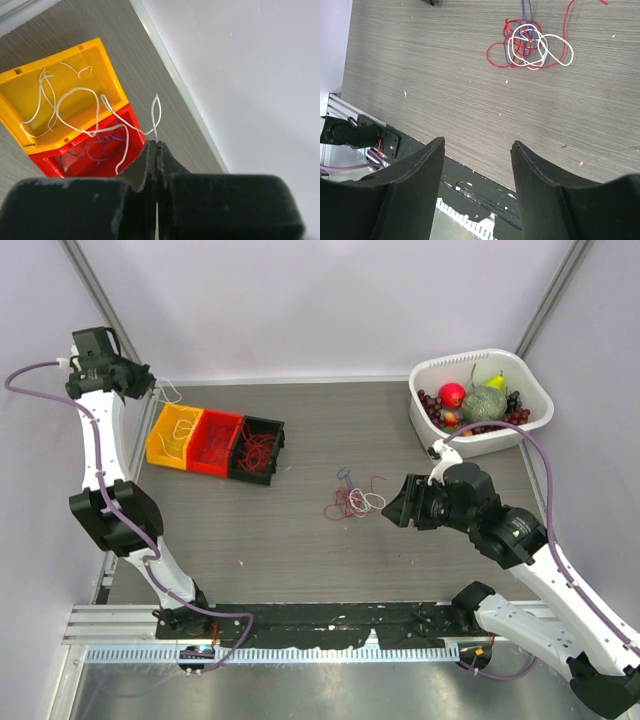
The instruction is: Untangle the cables
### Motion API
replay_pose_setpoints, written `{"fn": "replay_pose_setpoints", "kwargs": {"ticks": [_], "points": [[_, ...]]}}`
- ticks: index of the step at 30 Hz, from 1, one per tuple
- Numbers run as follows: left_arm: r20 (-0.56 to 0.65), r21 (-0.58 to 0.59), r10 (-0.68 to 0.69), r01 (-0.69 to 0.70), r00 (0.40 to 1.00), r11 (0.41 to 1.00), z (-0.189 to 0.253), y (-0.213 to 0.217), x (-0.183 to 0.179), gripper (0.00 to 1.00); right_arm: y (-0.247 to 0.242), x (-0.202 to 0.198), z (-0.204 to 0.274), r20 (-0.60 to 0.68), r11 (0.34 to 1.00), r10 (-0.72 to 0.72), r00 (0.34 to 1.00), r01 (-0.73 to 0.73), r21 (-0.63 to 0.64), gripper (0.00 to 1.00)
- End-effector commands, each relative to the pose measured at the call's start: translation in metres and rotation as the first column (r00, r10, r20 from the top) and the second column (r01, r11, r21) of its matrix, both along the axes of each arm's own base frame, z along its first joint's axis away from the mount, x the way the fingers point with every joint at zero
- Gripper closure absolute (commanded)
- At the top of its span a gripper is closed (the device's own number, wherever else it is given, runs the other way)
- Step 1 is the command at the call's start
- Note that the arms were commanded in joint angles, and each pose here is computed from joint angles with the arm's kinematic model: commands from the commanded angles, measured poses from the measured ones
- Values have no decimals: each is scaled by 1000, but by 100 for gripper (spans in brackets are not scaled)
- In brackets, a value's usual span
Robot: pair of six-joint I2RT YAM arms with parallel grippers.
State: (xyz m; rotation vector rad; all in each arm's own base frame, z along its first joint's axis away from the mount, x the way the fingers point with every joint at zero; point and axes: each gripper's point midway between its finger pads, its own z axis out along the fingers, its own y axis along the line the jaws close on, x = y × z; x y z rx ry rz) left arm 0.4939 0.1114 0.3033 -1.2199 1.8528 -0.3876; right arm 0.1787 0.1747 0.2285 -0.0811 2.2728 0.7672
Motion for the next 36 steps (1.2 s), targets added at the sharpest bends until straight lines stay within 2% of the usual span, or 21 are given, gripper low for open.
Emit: {"fn": "replay_pose_setpoints", "kwargs": {"ticks": [1, 5, 10, 24, 30, 33, 36], "points": [[162, -11, 11, -9, 987, 1000, 45, 5, 14, 100, -5, 7, 25, 61, 999, -39, 997, 38, 16, 39], [200, 4, 28, -29, 980, 1000, 62, 11, 19, 100, -5, 10, 24, 65, 999, -40, 997, 40, 1, 39], [174, -43, 42, -35, 984, 998, 45, 14, 25, 100, 1, 18, 24, 62, 1000, -25, 998, 26, -15, 39], [-24, -54, 90, -91, 996, 994, -61, 30, 18, 100, 1, 20, 15, 38, 998, -55, 998, 56, -10, 39], [-129, -89, 87, -99, 988, 991, -115, 26, 9, 100, -1, 20, 14, 40, 998, -69, 997, 69, -11, 39], [-155, -113, 44, -62, 987, 992, -130, 21, 14, 100, 1, 21, 15, 30, 998, -69, 997, 69, -3, 39], [-200, -122, 30, -55, 979, 991, -137, 21, 14, 94, 3, 20, 15, 15, 998, -69, 997, 69, 10, 39]]}}
